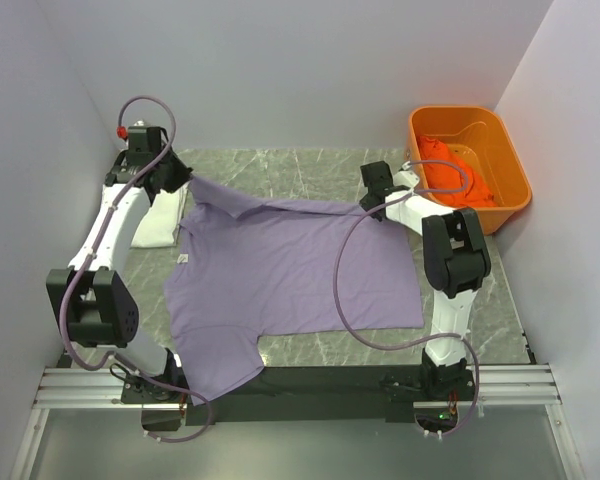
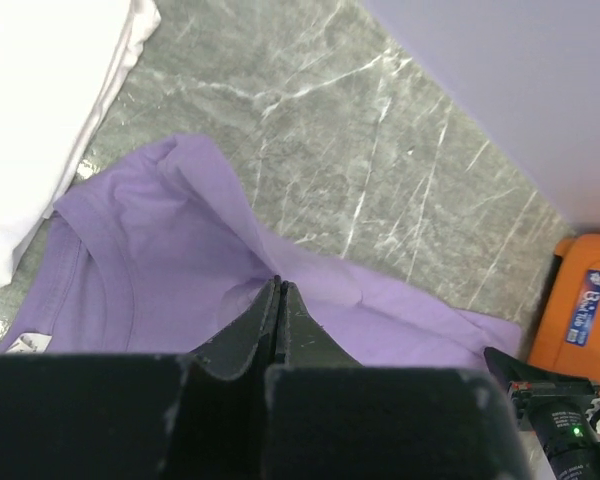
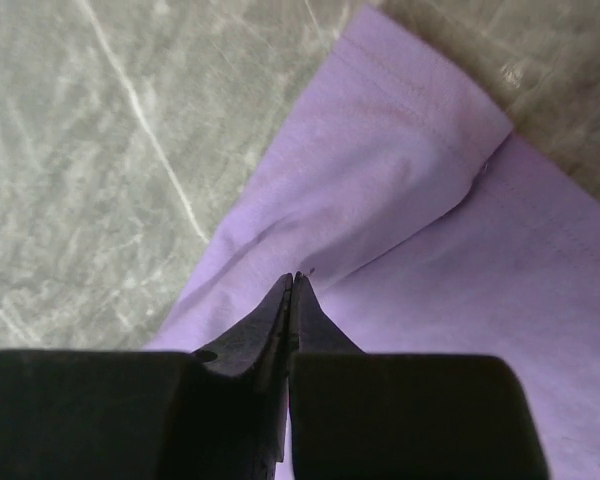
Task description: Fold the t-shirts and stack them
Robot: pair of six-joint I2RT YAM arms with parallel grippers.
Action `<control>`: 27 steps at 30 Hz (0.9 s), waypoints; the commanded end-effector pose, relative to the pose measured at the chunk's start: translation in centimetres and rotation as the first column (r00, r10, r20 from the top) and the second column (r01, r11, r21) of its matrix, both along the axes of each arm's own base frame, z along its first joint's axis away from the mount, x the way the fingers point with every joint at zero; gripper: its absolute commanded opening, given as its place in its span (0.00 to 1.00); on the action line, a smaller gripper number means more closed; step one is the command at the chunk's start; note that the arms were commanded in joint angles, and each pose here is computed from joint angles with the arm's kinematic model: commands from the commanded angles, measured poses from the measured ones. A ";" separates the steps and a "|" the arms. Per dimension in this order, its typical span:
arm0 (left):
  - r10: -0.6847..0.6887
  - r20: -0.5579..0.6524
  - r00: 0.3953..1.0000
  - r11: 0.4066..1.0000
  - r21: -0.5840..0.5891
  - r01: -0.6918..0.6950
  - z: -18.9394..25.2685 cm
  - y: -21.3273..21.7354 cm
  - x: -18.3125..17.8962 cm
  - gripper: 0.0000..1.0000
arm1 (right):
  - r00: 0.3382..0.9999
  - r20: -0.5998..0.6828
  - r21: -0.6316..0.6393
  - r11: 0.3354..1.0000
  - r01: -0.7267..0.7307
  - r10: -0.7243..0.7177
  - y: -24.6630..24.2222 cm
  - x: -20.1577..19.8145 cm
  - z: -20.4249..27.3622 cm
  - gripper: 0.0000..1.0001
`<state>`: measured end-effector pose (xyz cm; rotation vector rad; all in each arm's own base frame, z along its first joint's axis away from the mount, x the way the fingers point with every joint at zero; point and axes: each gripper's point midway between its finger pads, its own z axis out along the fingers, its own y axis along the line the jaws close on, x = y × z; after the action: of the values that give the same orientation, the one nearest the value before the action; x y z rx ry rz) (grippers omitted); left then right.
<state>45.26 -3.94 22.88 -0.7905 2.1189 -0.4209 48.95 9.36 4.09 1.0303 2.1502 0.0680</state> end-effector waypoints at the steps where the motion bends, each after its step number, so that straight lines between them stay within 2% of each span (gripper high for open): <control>1: 0.006 0.117 0.993 1.000 -0.003 -0.005 4.8 0.4 -0.5 0.01 | 0.993 0.113 -0.047 0.999 0.022 -0.016 -1.4 1.3 5.5 0.00; 6: 0.009 0.112 0.994 1.000 -0.008 -0.008 4.5 0.5 -1.0 0.01 | 0.995 0.099 -0.011 1.000 -0.009 0.010 -0.7 1.1 4.6 0.01; 11: 0.005 0.101 0.995 1.000 -0.010 -0.004 4.3 0.4 -1.0 0.01 | 0.998 0.060 0.037 0.999 -0.021 0.019 0.4 1.3 2.6 0.23; 12: 0.006 0.103 0.995 1.000 -0.008 -0.005 4.4 0.5 -1.1 0.01 | 0.998 0.056 0.042 0.999 -0.018 0.015 0.4 1.4 2.3 0.29; 17: 0.004 0.105 0.995 1.000 -0.008 -0.003 4.3 0.5 -1.0 0.01 | 1.000 0.019 0.040 0.999 -0.012 0.011 0.4 1.1 1.0 0.42; 27: 0.003 0.088 0.996 1.000 -0.009 -0.002 3.5 0.5 -1.5 0.01 | 1.000 -0.011 0.040 0.999 -0.019 0.019 0.6 1.6 0.1 0.42</control>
<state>44.00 -3.60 24.35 -0.7873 2.0910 -0.4326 49.22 10.24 3.36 1.0171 2.2067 0.1147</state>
